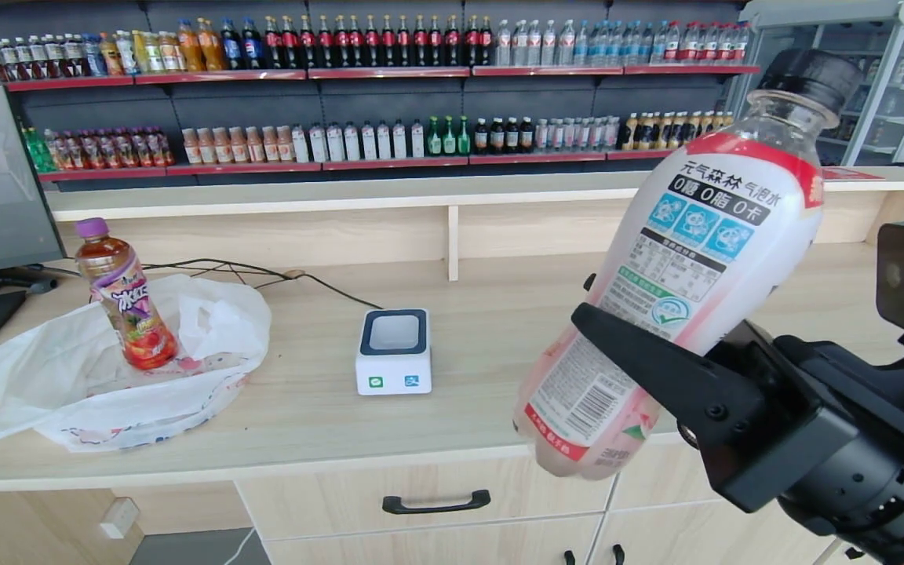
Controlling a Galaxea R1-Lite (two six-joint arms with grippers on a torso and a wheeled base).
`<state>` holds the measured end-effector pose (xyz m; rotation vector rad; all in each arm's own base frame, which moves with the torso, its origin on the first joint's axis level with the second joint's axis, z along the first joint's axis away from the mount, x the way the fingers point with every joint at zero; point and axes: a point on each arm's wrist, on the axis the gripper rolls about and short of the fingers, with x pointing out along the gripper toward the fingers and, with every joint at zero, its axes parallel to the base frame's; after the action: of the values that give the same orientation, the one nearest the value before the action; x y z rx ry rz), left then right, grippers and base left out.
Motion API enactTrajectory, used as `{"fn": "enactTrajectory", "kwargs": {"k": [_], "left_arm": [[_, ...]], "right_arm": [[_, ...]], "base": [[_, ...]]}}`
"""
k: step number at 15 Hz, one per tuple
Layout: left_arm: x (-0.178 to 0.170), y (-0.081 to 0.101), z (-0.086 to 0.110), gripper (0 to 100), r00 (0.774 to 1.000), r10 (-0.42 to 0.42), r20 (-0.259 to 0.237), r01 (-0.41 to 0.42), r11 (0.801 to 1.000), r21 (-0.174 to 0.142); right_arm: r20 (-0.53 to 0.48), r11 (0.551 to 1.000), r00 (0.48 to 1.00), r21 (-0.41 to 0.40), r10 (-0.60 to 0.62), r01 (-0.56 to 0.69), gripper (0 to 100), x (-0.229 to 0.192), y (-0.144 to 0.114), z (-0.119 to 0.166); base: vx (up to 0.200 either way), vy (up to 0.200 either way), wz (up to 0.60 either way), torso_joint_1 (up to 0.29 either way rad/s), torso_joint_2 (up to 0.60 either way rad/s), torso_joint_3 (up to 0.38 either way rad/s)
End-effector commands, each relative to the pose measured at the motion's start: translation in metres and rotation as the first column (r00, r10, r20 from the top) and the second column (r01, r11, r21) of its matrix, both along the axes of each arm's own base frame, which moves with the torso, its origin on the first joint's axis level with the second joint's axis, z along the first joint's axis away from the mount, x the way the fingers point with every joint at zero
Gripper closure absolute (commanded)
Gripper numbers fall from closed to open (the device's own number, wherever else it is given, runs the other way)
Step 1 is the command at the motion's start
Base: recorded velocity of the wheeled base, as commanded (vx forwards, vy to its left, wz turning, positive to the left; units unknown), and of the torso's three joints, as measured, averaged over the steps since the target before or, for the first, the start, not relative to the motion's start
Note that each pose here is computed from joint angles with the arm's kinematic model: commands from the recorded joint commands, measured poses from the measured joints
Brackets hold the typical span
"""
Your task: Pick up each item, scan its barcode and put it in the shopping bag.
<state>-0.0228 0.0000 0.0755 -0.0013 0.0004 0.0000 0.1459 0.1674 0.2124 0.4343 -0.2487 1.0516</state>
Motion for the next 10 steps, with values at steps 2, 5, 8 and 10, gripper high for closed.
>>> {"fn": "enactTrajectory", "kwargs": {"k": [2, 5, 8, 10], "left_arm": [[0.000, 0.000, 0.000, 0, 1.000, 0.000, 0.000, 0.000, 1.000, 0.000], [0.000, 0.000, 0.000, 0, 1.000, 0.000, 0.000, 0.000, 1.000, 0.000], [0.000, 0.000, 0.000, 0, 1.000, 0.000, 0.000, 0.000, 1.000, 0.000], [0.000, 0.000, 0.000, 0, 1.000, 0.000, 0.000, 0.000, 1.000, 0.000]], "right_arm": [[0.006, 0.995, 0.998, -0.076, -0.068, 0.068, 100, 0.005, -0.010, -0.015], [0.055, 0.952, 0.983, -0.243, -0.177, 0.185, 100, -0.001, -0.029, -0.043], [0.098, 0.880, 0.925, -0.287, -0.367, 0.379, 100, 0.012, -0.047, -0.047], [0.084, 0.831, 0.877, -0.288, -0.472, 0.475, 100, 0.020, -0.049, -0.049]], "base": [[0.000, 0.000, 0.00, 0.000, 0.00, 0.000], [0.000, 0.000, 0.00, 0.000, 0.00, 0.000], [0.000, 0.000, 0.00, 0.000, 0.00, 0.000], [0.000, 0.000, 0.00, 0.000, 0.00, 0.000]]}}
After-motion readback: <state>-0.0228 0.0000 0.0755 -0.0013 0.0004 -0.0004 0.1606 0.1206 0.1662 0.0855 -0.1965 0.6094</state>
